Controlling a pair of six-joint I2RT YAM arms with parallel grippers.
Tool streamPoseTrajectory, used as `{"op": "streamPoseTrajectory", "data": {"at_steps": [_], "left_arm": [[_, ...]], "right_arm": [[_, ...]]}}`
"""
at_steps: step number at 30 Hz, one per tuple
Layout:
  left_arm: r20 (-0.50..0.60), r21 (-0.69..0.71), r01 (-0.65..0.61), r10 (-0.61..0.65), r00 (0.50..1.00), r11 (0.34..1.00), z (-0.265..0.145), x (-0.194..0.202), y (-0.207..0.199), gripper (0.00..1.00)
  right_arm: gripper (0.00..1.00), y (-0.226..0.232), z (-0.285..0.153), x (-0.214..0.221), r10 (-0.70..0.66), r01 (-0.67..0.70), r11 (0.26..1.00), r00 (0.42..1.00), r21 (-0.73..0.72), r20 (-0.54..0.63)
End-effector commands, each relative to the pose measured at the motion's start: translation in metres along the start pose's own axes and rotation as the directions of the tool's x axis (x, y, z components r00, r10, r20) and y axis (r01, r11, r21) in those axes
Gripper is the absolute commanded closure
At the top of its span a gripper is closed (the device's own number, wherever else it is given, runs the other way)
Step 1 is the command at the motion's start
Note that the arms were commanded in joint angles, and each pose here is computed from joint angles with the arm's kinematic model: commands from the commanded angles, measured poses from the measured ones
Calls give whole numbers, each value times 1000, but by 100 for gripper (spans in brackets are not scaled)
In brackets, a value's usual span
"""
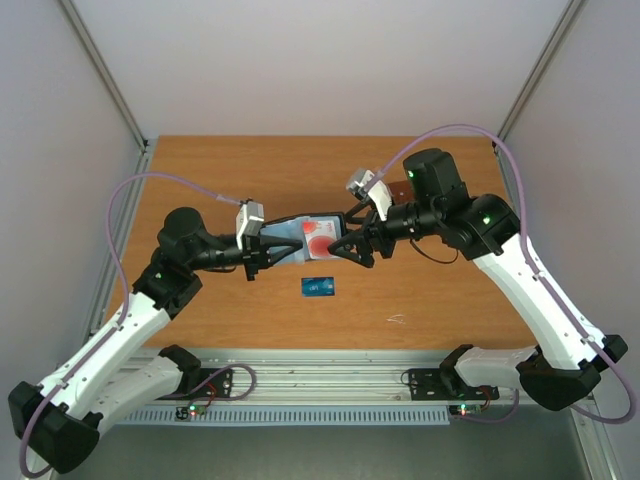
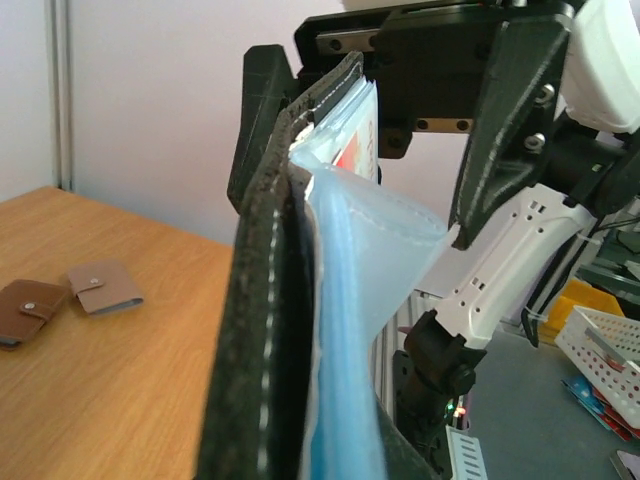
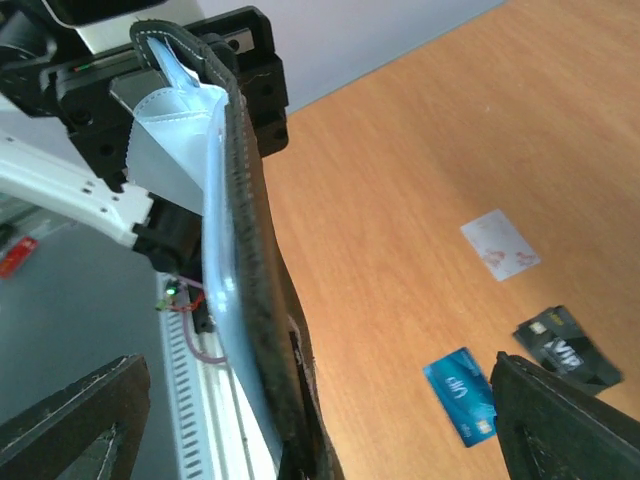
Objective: Take the credit cards out of the card holder
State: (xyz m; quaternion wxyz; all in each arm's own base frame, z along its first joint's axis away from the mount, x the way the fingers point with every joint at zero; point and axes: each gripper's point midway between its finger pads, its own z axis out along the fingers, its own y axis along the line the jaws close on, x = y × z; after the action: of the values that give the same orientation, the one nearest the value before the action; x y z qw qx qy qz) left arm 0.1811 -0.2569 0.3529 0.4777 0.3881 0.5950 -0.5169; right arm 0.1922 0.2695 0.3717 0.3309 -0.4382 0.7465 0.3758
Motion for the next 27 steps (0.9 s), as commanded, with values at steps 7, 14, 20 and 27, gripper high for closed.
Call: {"op": "streamPoseTrajectory", "data": {"at_steps": [7, 14, 20, 27], "left_arm": [[50, 57, -93, 91, 995, 994, -8, -12, -17, 100], [72, -218, -24, 41, 997, 976, -13, -9, 33, 87], [56, -741, 45, -5, 998, 670, -67, 14, 131, 63], [-13, -829, -22, 20, 1000, 559, -94, 22, 149, 61]], "right_arm": [[76, 34, -1, -1, 3, -7, 966, 1000, -260, -17], [99, 29, 0, 3, 32, -31, 973, 999, -231, -1], [99, -20, 9, 14, 194, -192, 980, 980, 48, -44], [99, -101, -3, 48, 431, -328, 749, 901, 576, -46]]}}
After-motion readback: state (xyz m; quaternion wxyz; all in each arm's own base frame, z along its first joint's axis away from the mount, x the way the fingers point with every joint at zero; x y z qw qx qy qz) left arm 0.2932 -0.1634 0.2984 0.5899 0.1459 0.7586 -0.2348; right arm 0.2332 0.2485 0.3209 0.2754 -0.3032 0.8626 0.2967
